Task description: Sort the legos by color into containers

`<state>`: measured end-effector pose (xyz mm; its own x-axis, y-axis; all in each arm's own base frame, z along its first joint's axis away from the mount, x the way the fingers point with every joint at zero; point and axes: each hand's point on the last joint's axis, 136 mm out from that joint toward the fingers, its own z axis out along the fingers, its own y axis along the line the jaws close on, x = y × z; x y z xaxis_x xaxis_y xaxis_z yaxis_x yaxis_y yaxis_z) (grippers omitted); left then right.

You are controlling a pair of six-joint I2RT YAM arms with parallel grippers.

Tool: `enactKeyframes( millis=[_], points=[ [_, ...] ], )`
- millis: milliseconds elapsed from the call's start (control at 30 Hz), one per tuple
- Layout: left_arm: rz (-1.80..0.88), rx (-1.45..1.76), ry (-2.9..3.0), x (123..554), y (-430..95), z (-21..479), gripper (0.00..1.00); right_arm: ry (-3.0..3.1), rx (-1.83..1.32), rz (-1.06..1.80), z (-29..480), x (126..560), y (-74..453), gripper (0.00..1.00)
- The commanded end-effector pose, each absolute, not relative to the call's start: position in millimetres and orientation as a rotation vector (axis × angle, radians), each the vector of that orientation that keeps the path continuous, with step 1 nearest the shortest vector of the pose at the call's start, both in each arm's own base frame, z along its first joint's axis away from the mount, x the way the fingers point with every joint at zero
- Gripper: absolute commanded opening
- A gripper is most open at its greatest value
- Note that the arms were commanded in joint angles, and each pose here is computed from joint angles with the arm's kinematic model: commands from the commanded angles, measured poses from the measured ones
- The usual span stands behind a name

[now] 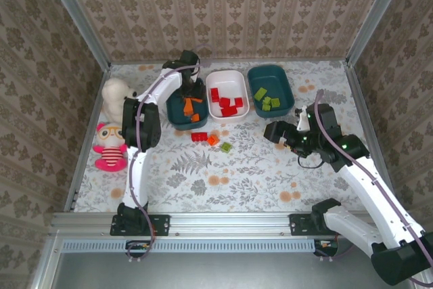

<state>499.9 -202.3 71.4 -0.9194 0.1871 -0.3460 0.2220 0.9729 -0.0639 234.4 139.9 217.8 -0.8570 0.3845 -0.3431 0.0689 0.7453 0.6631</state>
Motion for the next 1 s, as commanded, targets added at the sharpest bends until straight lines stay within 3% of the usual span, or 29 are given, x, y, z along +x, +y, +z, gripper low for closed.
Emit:
enactKeyframes(
  millis=[0,267,533,733,967],
  points=[
    [-0.183,0.273,2.742,499.6,-201.3,100.7,0.74,2.440,0.272,0.940,234.9,238.9,146.0,1.00],
    [-0.245,0.110,2.586,490.3,-192.8,191.0,0.76,2.444,0.172,0.879,241.1,246.5,151.9,0.95],
    [-0.384,-0.146,2.493,432.7,-172.1,254.0,0.71,2.461,-0.137,0.717,249.9,255.3,191.8,0.89],
    [-0.528,-0.368,2.503,355.2,-156.4,231.3,0.69,2.415,-0.541,0.582,234.2,261.3,251.7,0.84],
    [-0.602,-0.630,2.524,259.7,-126.6,170.0,0.69,2.376,-0.939,0.548,173.6,283.8,320.9,0.81]
  ],
)
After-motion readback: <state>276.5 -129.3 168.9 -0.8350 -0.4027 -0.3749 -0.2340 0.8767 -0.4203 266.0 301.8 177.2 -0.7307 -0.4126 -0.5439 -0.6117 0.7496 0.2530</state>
